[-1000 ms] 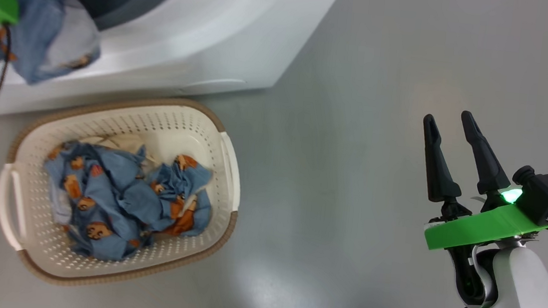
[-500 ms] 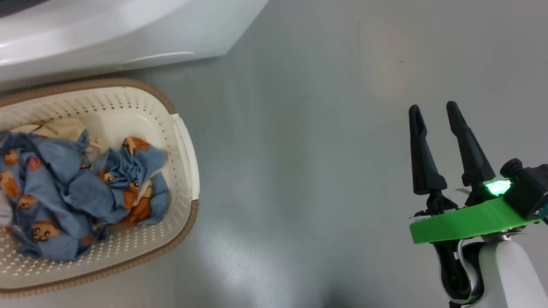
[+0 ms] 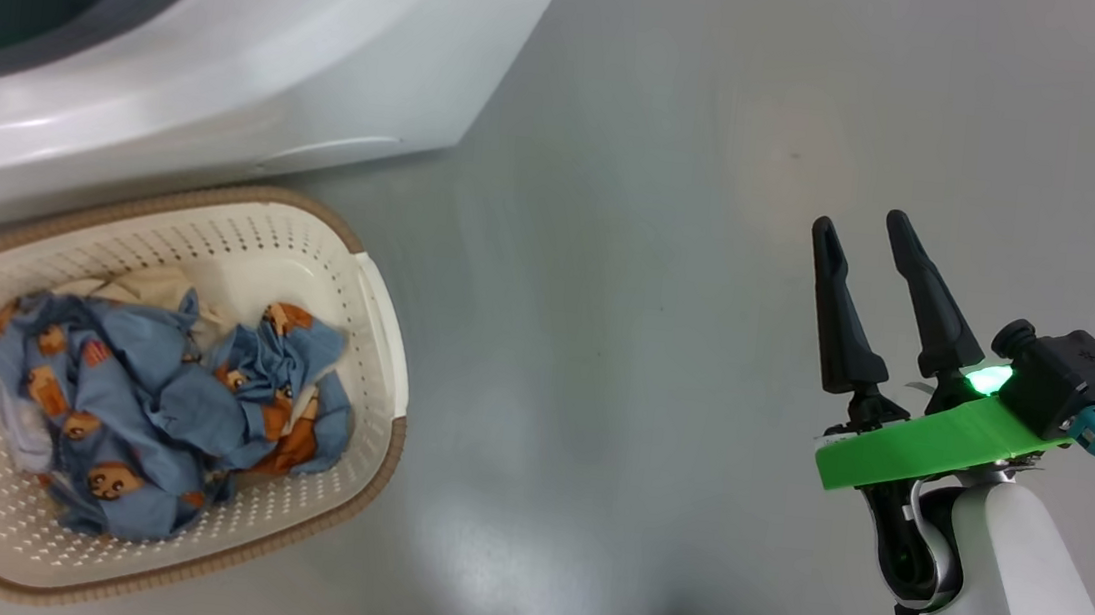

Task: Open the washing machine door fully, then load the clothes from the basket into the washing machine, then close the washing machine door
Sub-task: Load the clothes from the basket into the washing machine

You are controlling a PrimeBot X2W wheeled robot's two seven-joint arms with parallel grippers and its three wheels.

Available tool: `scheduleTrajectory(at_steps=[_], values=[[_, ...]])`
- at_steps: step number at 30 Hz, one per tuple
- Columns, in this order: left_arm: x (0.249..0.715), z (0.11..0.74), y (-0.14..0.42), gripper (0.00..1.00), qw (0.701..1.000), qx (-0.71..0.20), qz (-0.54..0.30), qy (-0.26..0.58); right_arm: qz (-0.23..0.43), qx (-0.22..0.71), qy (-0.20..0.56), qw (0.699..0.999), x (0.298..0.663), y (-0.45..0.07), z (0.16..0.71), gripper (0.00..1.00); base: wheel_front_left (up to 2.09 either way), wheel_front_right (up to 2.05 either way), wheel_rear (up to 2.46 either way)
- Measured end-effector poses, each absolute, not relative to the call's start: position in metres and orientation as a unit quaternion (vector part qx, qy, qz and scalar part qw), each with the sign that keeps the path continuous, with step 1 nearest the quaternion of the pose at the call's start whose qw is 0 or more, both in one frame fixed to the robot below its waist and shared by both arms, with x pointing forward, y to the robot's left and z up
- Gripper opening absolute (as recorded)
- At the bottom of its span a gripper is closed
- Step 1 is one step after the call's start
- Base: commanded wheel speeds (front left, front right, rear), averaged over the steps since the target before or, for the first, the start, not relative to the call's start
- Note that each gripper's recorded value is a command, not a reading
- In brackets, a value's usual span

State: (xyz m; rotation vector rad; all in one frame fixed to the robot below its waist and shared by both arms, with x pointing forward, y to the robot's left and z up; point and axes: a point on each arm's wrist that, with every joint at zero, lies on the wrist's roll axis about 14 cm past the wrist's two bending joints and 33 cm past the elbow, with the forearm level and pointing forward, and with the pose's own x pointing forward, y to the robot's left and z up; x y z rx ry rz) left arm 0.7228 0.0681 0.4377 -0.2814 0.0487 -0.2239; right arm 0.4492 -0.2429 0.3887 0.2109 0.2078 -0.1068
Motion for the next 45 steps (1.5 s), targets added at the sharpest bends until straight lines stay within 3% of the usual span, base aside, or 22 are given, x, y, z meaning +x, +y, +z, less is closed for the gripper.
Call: scheduleTrajectory(at_steps=[8,45], values=[[0.702,0.454,0.069,1.0,0.983,-0.14,-0.116,0.022,-0.043,0.108,0.079,0.99,0.451,-0.238,0.41,1.0,0.0,0.0,0.0],[0.485,0.505,0.155,1.0,0.991,-0.121,-0.051,-0.035,0.045,0.117,-0.027,0.992,0.434,-0.193,0.505,1.0,0.0,0.0,0.0]])
